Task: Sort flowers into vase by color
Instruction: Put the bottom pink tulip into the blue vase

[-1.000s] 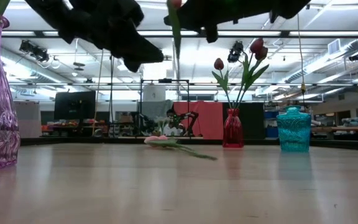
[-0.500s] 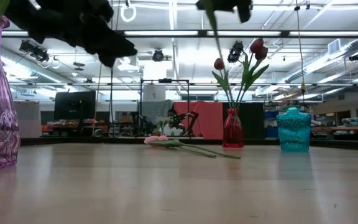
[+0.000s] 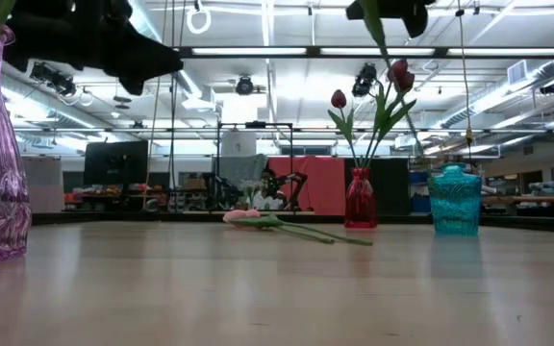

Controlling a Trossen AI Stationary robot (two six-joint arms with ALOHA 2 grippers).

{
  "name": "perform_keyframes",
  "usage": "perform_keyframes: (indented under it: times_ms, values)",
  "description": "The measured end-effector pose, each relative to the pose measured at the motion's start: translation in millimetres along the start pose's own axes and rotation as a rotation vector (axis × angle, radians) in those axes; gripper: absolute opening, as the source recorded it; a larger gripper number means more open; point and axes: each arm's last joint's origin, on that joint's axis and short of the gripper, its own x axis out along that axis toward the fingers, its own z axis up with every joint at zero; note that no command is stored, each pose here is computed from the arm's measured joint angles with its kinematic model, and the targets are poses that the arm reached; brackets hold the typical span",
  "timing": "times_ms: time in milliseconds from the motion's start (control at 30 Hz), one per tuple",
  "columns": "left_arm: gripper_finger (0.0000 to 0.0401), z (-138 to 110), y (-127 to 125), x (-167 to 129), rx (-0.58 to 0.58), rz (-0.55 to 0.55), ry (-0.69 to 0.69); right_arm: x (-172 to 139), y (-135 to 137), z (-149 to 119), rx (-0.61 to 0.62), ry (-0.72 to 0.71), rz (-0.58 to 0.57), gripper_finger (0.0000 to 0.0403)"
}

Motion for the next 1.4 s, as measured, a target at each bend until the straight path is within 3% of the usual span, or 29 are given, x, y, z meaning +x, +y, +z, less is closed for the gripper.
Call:
perform_keyframes:
  times_ms: [400, 667, 1033, 1400]
  values:
    - [0.0127, -12.6, 0.0, -16.3, -0.028, 0.015, -0.094, -44.6, -28.5, -16.3, 0.118, -0.129, 0.033, 0.0009]
    - [0.0127, -16.2, 2.7, -18.2, -0.031, 0.109, -0.139, -66.5, -43.3, -26.4, 0.148, -0.188, 0.015, 0.0009]
    - [0.0127, -16.8, 2.7, -17.9, -0.030, 0.109, -0.135, -60.8, -44.1, -43.0, 0.149, -0.224, 0.009, 0.0009]
    - [0.0127, -16.8, 2.7, -17.9, -0.030, 0.107, -0.135, -59.4, -45.2, -42.7, 0.124, -0.233, 0.017, 0.0009]
